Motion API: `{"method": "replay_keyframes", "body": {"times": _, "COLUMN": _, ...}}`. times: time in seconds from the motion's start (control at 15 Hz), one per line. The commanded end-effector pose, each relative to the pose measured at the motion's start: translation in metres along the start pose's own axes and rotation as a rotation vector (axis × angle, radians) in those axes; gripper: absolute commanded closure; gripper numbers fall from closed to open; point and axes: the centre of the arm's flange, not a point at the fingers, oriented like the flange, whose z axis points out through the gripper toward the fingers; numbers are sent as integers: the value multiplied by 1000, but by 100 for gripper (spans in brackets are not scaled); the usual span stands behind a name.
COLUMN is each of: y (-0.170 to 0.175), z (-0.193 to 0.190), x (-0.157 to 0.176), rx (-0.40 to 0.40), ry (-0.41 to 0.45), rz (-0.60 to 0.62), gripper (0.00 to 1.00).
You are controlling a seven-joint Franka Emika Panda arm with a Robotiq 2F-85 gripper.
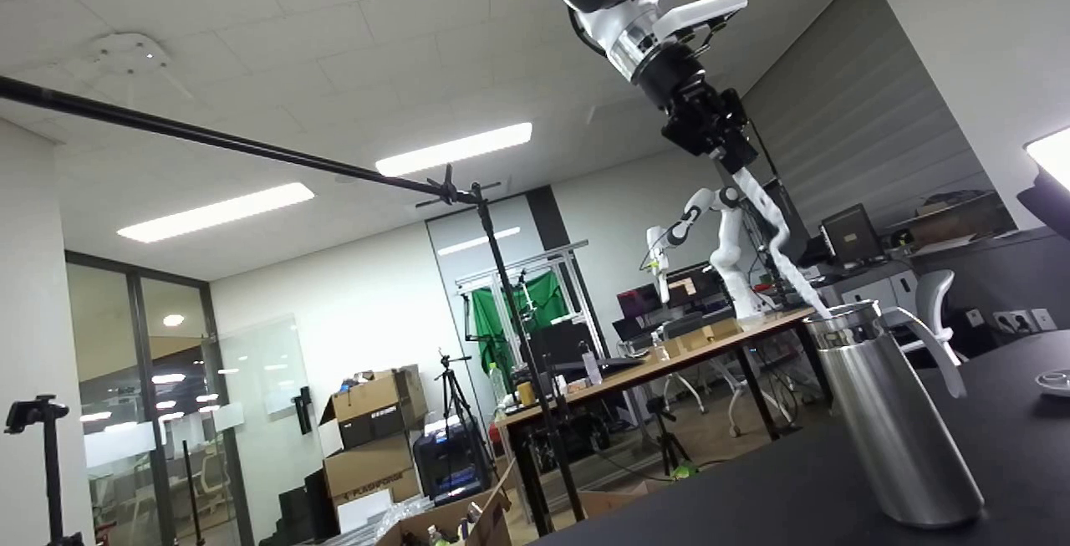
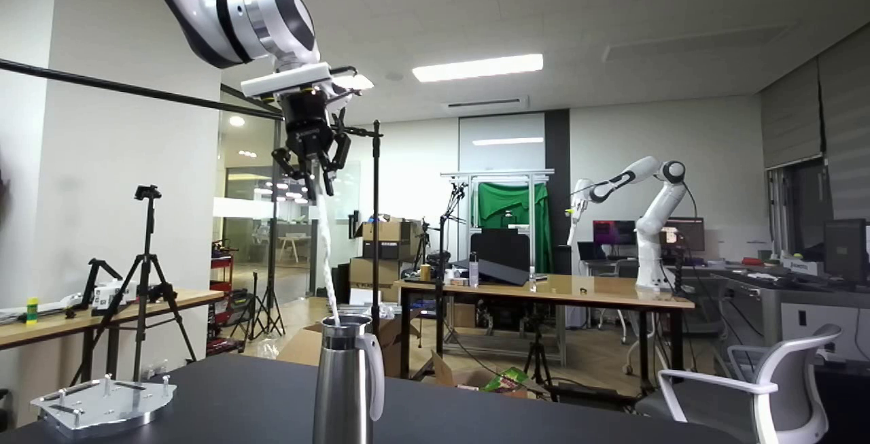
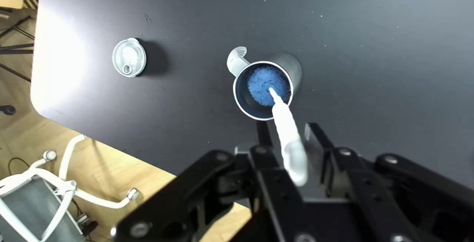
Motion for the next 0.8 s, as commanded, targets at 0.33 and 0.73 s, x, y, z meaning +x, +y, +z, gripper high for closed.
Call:
{"method": "replay_keyframes", "body": {"times": 0.33, "y": 3, "z": -7, "x": -4, "rx": -13, "ry": -5, "rz": 14, "gripper": 4}}
{"method": "replay_keyframes", "body": {"times": 0.73, "y": -7, "z": 0, "x": 0, "rx": 0, "ry": -2, "rz": -12, "gripper": 0}}
